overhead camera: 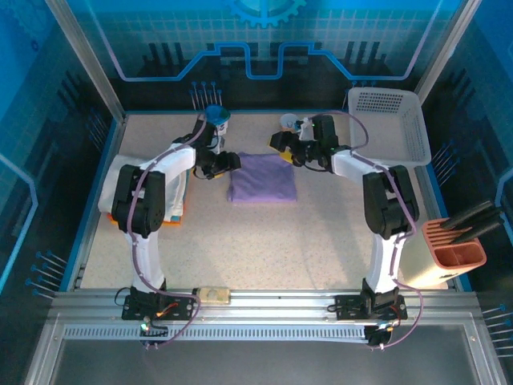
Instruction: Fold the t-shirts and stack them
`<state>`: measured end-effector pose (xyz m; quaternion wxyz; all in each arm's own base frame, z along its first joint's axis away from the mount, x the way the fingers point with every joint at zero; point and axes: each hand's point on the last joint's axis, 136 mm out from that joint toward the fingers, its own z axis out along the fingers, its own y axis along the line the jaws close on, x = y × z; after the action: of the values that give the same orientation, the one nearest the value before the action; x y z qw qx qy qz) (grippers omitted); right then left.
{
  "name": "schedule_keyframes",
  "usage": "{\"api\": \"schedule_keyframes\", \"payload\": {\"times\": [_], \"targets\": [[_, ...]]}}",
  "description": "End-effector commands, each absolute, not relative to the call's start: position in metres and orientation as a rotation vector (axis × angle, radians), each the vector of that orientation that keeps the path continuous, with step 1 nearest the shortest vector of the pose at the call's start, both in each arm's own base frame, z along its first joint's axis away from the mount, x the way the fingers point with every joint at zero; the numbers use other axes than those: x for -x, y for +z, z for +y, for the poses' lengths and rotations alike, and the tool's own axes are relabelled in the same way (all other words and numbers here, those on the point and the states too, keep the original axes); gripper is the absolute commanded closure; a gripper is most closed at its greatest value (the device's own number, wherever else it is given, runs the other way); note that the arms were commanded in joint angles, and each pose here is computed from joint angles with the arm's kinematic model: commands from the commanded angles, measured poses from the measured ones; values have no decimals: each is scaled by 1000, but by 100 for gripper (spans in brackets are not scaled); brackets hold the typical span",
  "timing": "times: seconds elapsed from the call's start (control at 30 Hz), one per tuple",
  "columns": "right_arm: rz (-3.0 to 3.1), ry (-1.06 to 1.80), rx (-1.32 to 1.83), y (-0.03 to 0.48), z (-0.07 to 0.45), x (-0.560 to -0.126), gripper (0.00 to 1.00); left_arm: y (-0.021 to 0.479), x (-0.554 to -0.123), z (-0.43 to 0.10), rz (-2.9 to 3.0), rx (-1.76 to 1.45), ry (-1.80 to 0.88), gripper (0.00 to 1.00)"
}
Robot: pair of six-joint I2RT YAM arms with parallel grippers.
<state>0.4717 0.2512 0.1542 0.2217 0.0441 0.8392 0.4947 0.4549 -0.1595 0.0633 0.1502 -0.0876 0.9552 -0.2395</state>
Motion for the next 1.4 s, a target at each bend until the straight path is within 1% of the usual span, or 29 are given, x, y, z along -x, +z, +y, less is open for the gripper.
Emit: {"api": "schedule_keyframes", "payload": {"times": [0.0, 0.07, 0.23, 0.37, 0.57, 0.77, 0.93, 1.03, 1.13, 1.2, 1.27, 1.37], "targets": [[2327, 1340, -95, 163, 239, -451, 12, 39, -445, -162, 2833, 181, -590, 30], [2340, 1325, -85, 164, 235, -437, 12, 33, -446, -168, 2846, 161, -566, 29], [2375, 1289, -98, 150, 224, -407, 12, 22, -447, -174, 2877, 150, -493, 28], [2397, 1298, -116, 138, 219, -392, 12, 14, -444, -177, 2890, 160, -491, 29], [2411, 1313, -149, 128, 214, -386, 12, 17, -439, -201, 2884, 111, -589, 37], [2391, 1322, -166, 136, 207, -390, 12, 13, -435, -213, 2893, 130, -653, 49], [2379, 1334, -199, 137, 197, -390, 12, 8, -432, -217, 2902, 139, -665, 55], [2377, 1331, -212, 136, 193, -389, 12, 3, -432, -217, 2910, 156, -664, 63], [2374, 1331, -230, 135, 187, -389, 13, -2, -433, -216, 2919, 173, -643, 74], [2370, 1333, -245, 133, 182, -389, 13, -4, -433, -217, 2922, 181, -639, 77], [2369, 1335, -264, 130, 177, -389, 13, -3, -433, -217, 2925, 178, -612, 81], [2361, 1345, -300, 126, 169, -390, 13, 1, -431, -214, 2932, 147, -519, 92]]}}
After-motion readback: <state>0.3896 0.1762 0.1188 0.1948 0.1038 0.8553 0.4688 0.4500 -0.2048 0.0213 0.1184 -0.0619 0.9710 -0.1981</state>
